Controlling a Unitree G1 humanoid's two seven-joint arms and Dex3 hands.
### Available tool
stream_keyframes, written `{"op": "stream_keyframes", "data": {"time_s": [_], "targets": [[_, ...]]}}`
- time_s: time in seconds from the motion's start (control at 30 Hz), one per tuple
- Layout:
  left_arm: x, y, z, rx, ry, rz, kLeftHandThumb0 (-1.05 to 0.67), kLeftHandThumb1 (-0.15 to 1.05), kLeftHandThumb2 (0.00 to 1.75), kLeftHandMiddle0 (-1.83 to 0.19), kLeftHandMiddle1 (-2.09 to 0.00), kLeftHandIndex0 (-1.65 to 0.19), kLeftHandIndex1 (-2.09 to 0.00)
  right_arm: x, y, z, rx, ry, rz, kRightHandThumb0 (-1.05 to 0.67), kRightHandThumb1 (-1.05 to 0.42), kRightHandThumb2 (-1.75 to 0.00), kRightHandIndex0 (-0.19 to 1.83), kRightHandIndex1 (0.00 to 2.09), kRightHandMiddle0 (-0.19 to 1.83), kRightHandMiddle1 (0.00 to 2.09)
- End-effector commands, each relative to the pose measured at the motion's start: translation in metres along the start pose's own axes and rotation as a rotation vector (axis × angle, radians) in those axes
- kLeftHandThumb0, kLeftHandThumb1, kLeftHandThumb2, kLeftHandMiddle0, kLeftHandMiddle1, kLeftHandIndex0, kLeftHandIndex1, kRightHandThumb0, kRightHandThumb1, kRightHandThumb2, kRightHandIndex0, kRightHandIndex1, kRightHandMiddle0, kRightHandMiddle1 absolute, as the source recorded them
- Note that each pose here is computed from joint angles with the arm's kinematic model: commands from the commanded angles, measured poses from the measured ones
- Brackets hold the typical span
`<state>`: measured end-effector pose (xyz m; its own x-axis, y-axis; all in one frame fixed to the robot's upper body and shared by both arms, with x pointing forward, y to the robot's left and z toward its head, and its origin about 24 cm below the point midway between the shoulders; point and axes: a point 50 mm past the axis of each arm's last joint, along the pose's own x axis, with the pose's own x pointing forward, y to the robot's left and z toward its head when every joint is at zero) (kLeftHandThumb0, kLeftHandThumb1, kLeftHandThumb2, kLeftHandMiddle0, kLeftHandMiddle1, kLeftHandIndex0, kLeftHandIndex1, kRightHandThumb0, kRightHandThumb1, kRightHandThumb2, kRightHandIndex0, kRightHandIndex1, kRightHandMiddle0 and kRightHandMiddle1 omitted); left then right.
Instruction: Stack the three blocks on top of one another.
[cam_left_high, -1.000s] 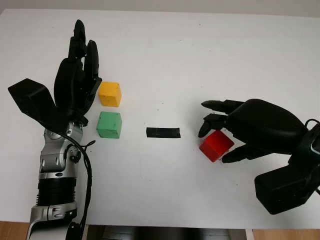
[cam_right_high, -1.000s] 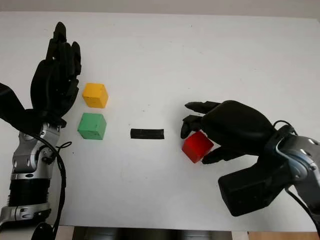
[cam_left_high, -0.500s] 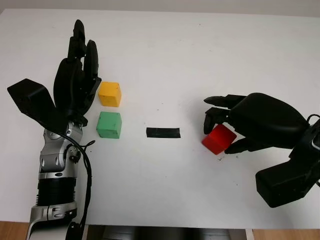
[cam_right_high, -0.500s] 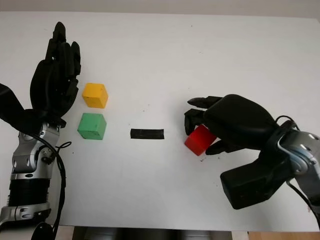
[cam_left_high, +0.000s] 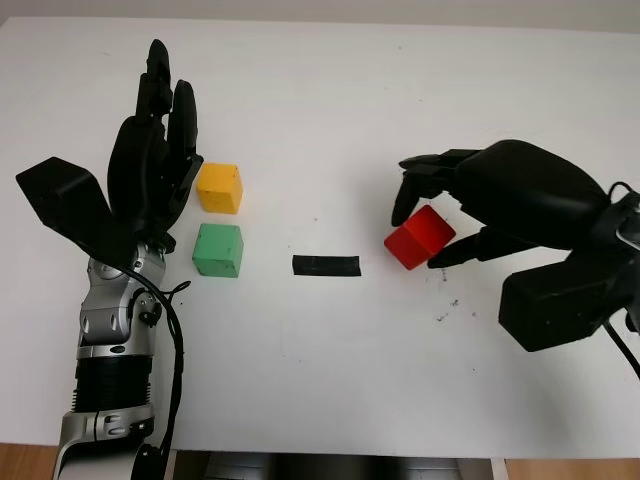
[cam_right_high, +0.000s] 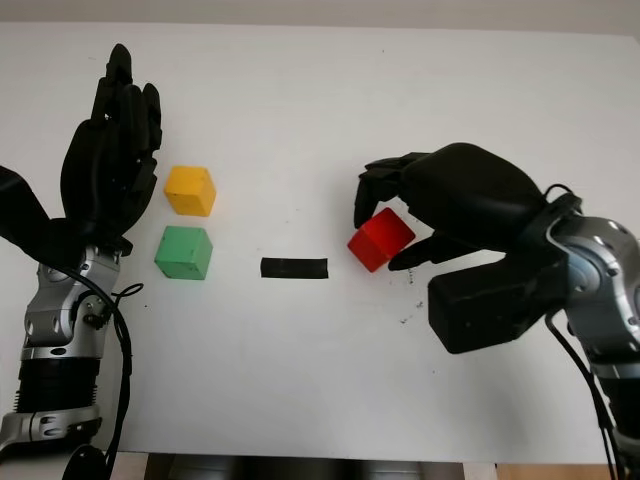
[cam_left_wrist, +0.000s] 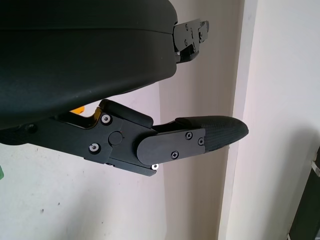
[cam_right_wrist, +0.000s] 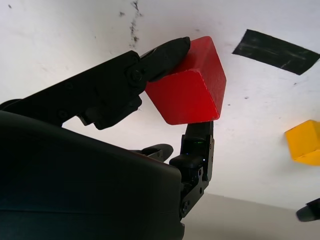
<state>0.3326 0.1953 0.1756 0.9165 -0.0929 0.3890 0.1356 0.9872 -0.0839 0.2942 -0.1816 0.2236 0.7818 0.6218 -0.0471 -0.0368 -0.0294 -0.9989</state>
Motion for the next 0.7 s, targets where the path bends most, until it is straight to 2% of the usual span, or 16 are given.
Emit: {"op": "stream_keyframes", "data": {"time_s": [0.0,0.4,0.67], "targets": [[0.001,0.000,0.004,0.005,-0.020,-0.002,-0.71,1.05,0.54,0.19,-0.01,0.19,0.00,0.008,-0.008,0.005,-0.033,-0.048,-0.001,-0.40,-0.86,-0.06,0.41,0.08,0.60,1.27],[0.000,-0.002,0.003,-0.002,-0.024,-0.006,-0.70,1.05,0.54,0.19,0.00,0.19,0.00,0.041,-0.016,0.019,-0.158,-0.209,0.043,-0.46,-0.90,-0.06,0.37,0.05,0.55,1.35],[-0.001,-0.005,0.001,0.004,-0.019,0.003,-0.72,1.05,0.54,0.19,0.00,0.19,0.00,0.055,-0.016,0.023,-0.184,-0.270,0.071,-0.43,-0.91,-0.05,0.37,0.06,0.47,1.47]]}}
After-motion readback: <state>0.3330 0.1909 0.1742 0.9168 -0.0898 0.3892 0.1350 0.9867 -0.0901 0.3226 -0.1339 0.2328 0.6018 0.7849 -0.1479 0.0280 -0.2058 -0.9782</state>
